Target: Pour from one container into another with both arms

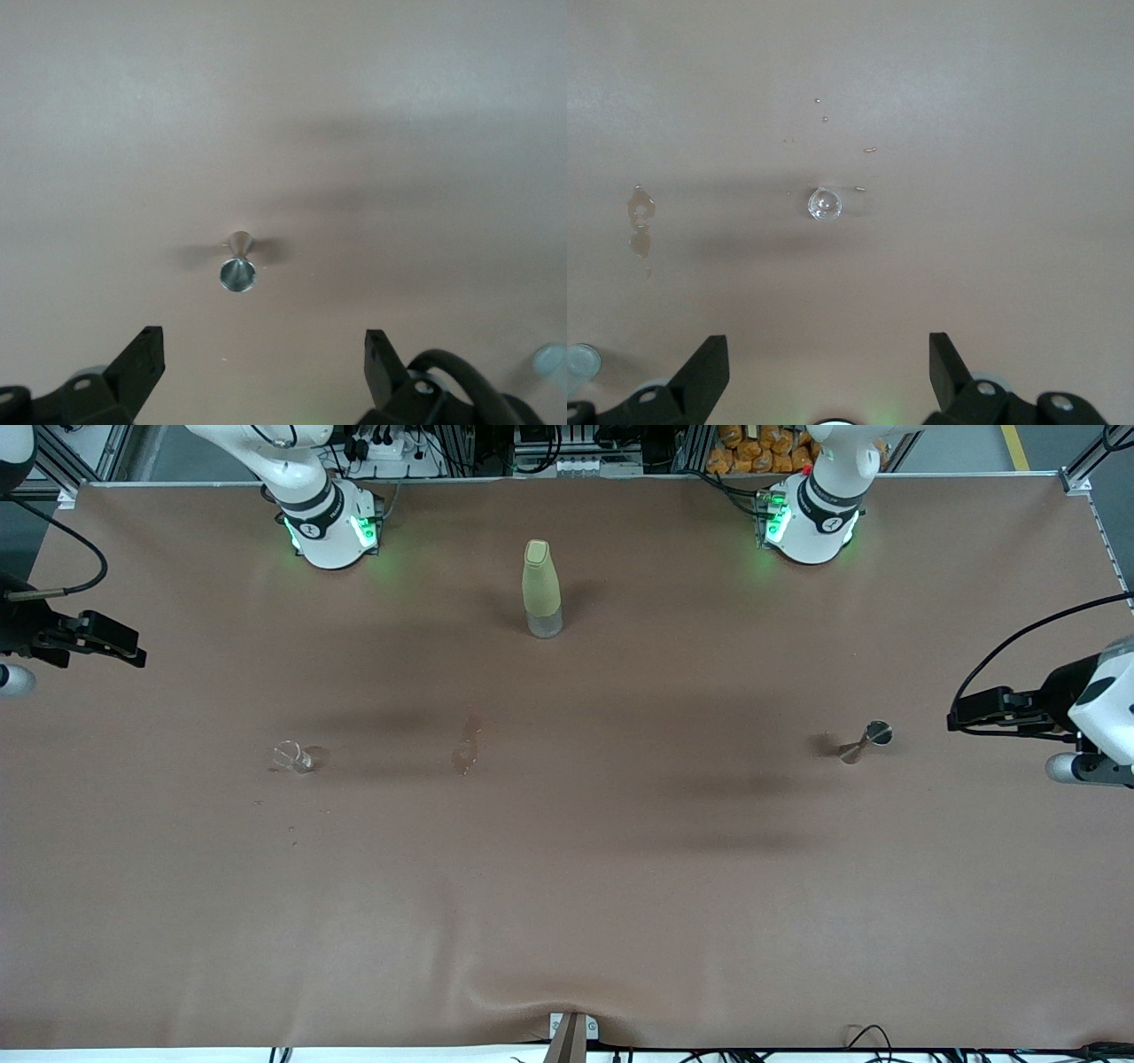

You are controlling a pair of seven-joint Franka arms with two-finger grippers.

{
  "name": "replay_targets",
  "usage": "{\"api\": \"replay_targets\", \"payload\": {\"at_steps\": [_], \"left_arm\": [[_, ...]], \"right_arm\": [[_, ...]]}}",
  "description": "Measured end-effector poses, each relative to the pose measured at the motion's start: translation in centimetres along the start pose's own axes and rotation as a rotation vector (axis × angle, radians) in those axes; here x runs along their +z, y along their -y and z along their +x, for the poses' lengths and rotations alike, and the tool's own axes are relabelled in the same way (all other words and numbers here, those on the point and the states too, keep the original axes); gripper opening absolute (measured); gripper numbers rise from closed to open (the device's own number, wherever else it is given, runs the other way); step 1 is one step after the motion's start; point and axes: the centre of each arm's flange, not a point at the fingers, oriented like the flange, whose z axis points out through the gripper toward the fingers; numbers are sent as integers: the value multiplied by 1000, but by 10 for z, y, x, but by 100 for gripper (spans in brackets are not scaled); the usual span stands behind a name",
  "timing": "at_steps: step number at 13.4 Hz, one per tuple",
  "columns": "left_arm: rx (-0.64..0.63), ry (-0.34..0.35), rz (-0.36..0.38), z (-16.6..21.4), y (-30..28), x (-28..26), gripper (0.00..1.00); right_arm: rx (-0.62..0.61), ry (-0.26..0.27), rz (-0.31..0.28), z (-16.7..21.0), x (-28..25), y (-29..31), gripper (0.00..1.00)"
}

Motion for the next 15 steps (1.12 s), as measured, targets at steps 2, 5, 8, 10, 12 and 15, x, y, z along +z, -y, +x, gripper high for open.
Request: {"api": "replay_targets", "payload": {"at_steps": [2, 5, 8, 10, 12, 15], "left_arm": [[-43, 3, 1, 0, -10, 2, 100], [-57, 12, 2, 0, -12, 9, 100], [-100, -13, 2, 5, -27, 18, 100], [-106, -33, 11, 7, -44, 28, 100], [-111, -88, 27, 8, -47, 34, 100], [-130, -149, 30, 1, -35, 20, 100]], "right_arm": [[16, 0, 0, 0, 0, -2, 100], [36, 0, -1, 0, 0, -1, 100], [44, 0, 0, 0, 0, -4, 100], [46, 0, 0, 0, 0, -5, 100], [46, 0, 0, 0, 0, -6, 100], [42, 0, 0, 0, 0, -3, 100]]}}
